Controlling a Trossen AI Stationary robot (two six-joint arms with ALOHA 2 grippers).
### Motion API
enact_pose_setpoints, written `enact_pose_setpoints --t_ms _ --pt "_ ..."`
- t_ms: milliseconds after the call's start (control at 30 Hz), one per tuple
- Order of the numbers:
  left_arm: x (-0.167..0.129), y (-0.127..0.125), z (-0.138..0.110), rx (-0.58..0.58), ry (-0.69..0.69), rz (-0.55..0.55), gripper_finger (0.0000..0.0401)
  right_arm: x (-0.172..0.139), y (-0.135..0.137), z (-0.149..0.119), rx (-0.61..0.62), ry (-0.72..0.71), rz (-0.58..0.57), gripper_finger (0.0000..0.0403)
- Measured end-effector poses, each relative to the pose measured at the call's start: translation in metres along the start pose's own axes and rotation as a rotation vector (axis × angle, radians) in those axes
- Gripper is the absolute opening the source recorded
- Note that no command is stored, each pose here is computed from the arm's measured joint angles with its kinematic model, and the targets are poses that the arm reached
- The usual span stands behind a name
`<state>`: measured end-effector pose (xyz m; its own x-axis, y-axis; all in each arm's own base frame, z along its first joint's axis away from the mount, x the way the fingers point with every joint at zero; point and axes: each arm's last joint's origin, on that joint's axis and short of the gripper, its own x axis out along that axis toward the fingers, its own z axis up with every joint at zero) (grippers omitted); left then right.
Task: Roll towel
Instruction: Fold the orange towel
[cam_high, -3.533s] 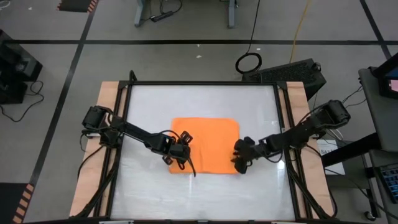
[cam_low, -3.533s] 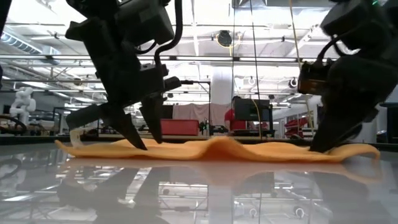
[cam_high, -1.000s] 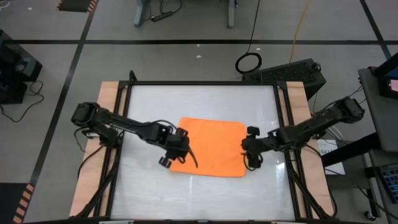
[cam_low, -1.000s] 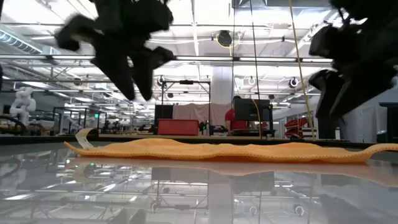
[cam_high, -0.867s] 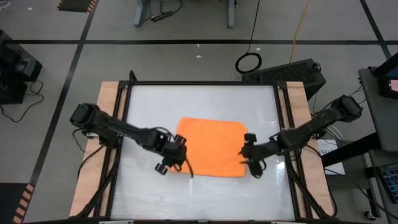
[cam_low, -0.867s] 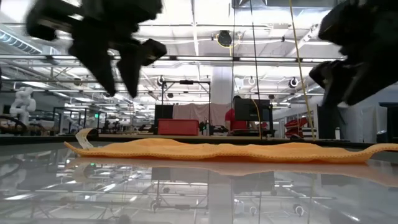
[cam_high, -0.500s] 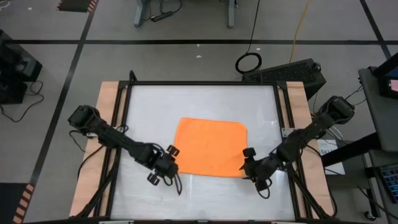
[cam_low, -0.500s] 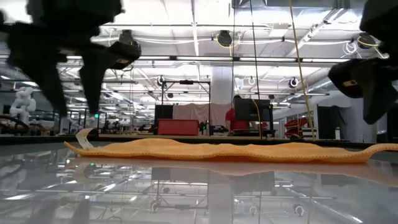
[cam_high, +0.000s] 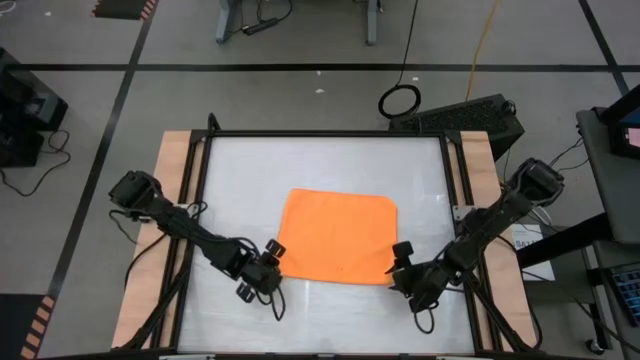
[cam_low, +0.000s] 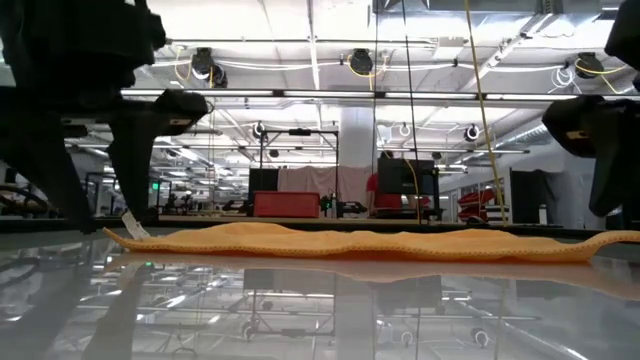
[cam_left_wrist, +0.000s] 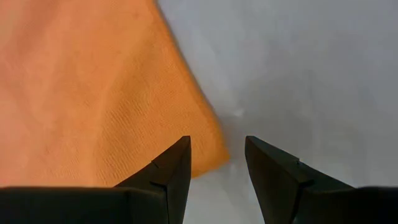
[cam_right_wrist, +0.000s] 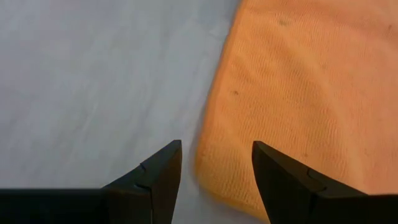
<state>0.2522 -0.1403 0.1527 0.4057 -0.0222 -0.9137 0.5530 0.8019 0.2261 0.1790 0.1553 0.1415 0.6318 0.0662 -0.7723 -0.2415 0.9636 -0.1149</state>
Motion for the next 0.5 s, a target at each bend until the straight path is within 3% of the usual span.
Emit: enact_pose_setpoints --t_ms 300,500 --pt "0.014 -0.001 -0.012 -0.02 0.019 0.074 0.0155 0.009 0.004 -0.006 0.012 0.039 -0.015 0.0187" --pt "0.018 -0.003 -0.012 -0.018 0.019 0.068 0.0088 0.013 0.006 -0.009 0.007 0.051 -0.032 0.0175"
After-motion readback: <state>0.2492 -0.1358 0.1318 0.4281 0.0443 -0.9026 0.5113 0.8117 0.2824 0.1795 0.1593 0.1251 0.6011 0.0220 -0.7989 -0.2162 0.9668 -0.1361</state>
